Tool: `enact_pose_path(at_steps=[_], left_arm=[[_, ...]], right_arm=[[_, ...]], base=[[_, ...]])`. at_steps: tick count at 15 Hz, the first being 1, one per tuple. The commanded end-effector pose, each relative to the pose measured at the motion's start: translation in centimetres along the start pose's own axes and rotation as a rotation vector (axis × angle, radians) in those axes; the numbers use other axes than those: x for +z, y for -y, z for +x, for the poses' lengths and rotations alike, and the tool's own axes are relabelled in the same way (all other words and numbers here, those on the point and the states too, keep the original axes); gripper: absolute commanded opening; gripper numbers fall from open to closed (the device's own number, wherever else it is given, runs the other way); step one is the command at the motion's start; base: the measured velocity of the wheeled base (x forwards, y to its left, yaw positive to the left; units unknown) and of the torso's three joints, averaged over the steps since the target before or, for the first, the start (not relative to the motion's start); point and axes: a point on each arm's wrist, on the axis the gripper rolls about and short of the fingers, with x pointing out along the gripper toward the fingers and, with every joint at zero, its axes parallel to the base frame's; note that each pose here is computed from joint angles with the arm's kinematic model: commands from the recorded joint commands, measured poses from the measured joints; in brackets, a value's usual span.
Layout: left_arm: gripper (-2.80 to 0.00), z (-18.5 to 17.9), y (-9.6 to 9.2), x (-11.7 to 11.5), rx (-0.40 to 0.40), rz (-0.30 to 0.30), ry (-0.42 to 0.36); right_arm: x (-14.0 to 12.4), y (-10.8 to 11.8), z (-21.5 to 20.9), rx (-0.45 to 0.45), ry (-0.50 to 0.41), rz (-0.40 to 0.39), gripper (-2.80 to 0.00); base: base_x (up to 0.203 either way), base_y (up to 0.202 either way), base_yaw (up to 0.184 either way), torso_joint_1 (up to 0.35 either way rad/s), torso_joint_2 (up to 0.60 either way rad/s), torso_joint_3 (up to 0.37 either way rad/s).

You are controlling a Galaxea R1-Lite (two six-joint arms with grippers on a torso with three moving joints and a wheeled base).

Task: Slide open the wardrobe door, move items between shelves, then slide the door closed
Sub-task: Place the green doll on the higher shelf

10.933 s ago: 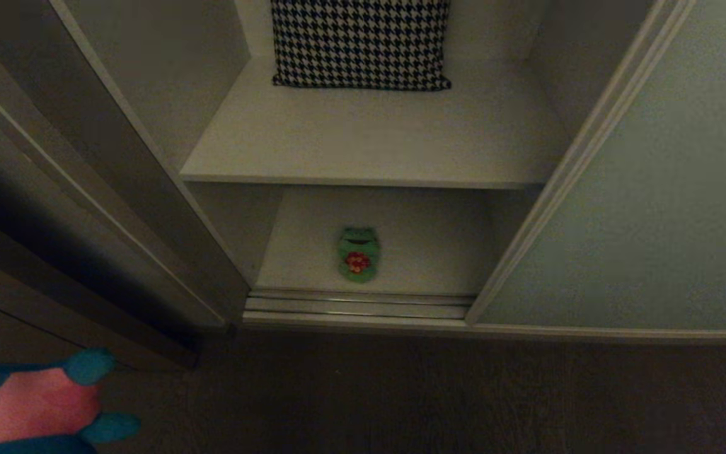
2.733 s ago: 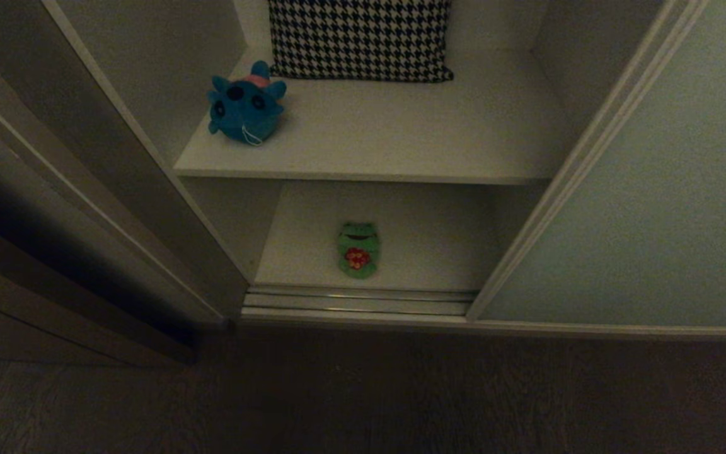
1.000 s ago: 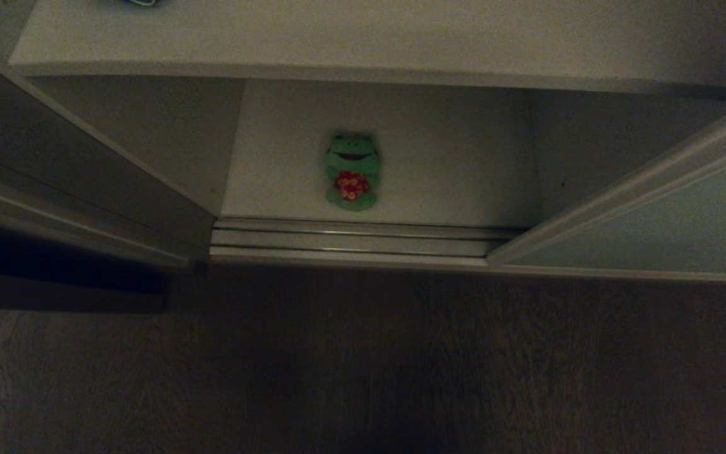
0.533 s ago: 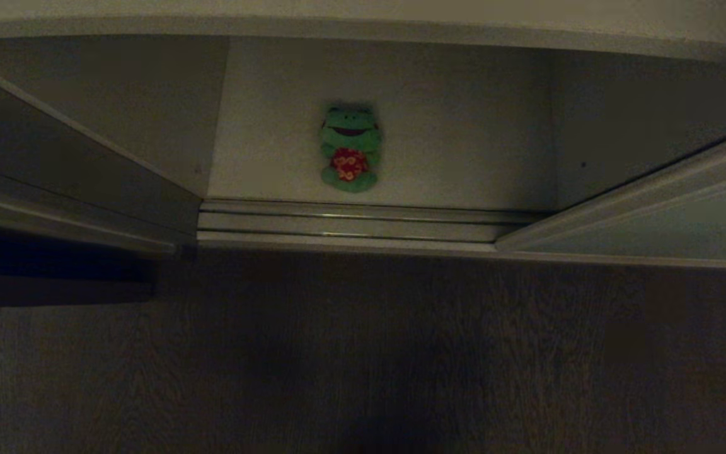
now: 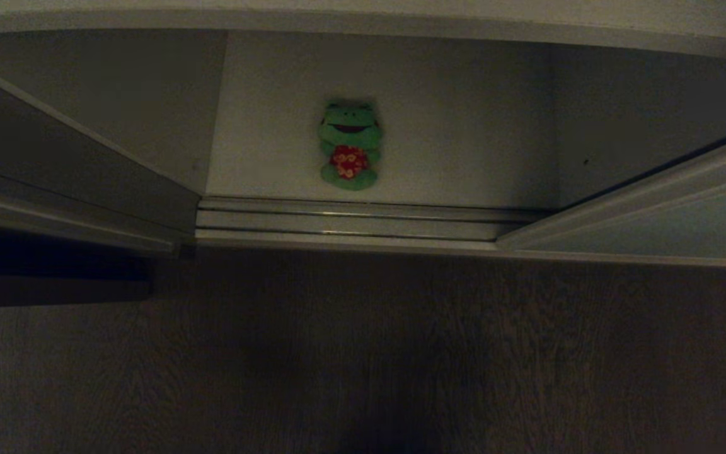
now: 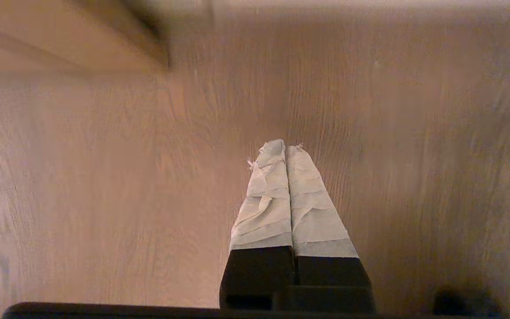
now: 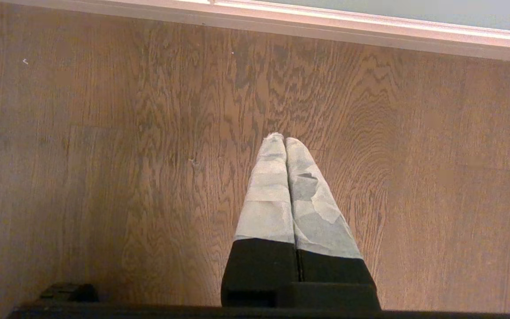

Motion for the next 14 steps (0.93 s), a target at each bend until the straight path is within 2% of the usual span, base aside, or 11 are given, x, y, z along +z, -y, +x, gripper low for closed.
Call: enact_pose_path(at_steps=[1,3,6,8,9,11,14], left_arm=[[-2.80,-0.1,-0.1,2.1,-0.010,-0.001,-0.014],[-2.80,1.3,-0.2,4.3,-0.059,-0.018,-0.169],[-2.80,7.0,-0.3,7.6,-0.122,-0.115,-0.463],[-2.80,12.2,-0.2,7.8,-0.175,-0.157,-0.661],[-2.80,14.4,-0.2,7.4,-0.198,-0.167,-0.728],[-2.80,19.5,0.0,6.2,-0.239,-0.184,-0.787],[-2.80,26.6,1.2,5.2,-0.306,-0.193,-0.738]], right_arm=[[0.0,0.0,0.0,0.001,0.003,0.000,-2.80],[0.0,0.0,0.0,0.001,0.005,0.000,-2.80],[0.0,0.0,0.0,0.001,0.003,0.000,-2.80],[0.0,0.0,0.0,0.001,0.003,0.000,-2.80],[0.0,0.0,0.0,0.001,0.003,0.000,-2.80],[0.0,0.0,0.0,0.001,0.003,0.000,-2.80],[0.0,0.0,0.0,0.001,0.003,0.000,-2.80]], base=[[0.000,0.000,0.000,0.000,0.00,0.000],[0.000,0.000,0.000,0.000,0.00,0.000],[0.000,0.000,0.000,0.000,0.00,0.000],[0.000,0.000,0.000,0.000,0.00,0.000],[0.000,0.000,0.000,0.000,0.00,0.000],[0.000,0.000,0.000,0.000,0.00,0.000],[0.000,0.000,0.000,0.000,0.00,0.000]])
